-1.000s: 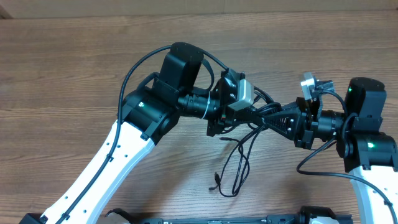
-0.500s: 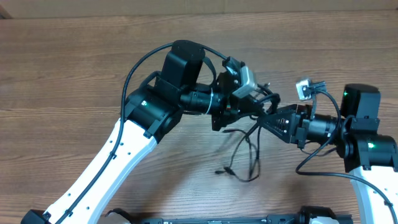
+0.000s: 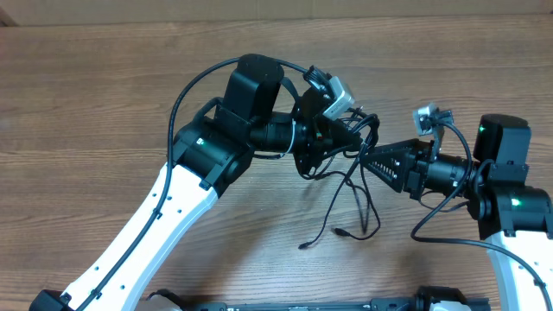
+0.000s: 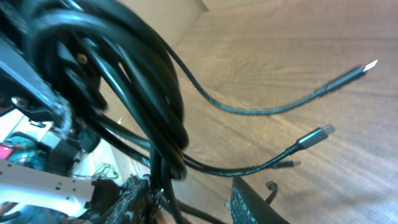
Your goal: Untangle cables
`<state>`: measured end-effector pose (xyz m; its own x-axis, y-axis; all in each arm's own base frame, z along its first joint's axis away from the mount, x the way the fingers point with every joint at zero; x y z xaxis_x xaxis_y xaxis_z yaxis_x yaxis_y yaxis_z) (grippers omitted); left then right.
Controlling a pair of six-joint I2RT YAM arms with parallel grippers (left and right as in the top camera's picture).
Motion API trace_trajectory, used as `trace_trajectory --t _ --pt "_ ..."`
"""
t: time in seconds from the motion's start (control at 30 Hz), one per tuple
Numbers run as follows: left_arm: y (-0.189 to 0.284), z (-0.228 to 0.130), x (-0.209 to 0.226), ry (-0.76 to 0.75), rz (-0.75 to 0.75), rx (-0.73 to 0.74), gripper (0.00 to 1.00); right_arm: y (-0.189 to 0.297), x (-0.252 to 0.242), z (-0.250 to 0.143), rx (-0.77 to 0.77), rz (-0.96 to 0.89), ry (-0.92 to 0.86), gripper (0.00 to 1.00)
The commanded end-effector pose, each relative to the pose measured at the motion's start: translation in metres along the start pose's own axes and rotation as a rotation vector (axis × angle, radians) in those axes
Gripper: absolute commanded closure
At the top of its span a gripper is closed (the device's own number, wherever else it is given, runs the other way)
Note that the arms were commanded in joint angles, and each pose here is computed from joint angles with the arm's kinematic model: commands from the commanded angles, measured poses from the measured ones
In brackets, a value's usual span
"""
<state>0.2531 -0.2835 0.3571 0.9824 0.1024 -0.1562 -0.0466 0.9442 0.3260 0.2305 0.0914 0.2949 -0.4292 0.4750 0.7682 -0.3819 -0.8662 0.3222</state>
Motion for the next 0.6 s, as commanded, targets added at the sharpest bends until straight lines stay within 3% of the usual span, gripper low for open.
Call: trace_trajectory --t 0.0,0.23,0.27,0.37,0.57 --pt "0.006 0.005 -0.008 0.018 -0.028 -0.014 0.96 0.004 0.008 0.007 -0.037 0.008 0.075 0.64" --pt "0.006 0.008 -0.013 0.010 -0.069 -0.028 0.96 0.005 0.023 0.016 -0.061 0.103 0.177 0.65" --pt "0.006 0.008 -0.013 0.008 -0.073 -0.032 0.96 0.005 0.024 0.016 -0.060 0.110 0.179 0.68" --pt "0.006 0.008 -0.012 0.007 -0.065 -0.031 0.96 0.005 0.024 0.016 -0.058 0.109 0.174 0.94" --pt "0.007 0.003 0.011 0.135 0.125 0.004 0.96 0.005 0.023 0.014 -0.052 0.108 0.158 0.96"
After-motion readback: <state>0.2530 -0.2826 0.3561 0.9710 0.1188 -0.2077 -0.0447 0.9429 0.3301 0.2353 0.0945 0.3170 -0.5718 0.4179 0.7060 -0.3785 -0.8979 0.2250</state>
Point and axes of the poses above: each gripper's point midway between its finger pads, its own y axis back along the fingers, its own x axis along the line the jaws close on, z = x × y, the point moved 5 cm from there along y, back along the fingers, and after that the axes turned 14 degrees about -y, right-handed, at the moved point
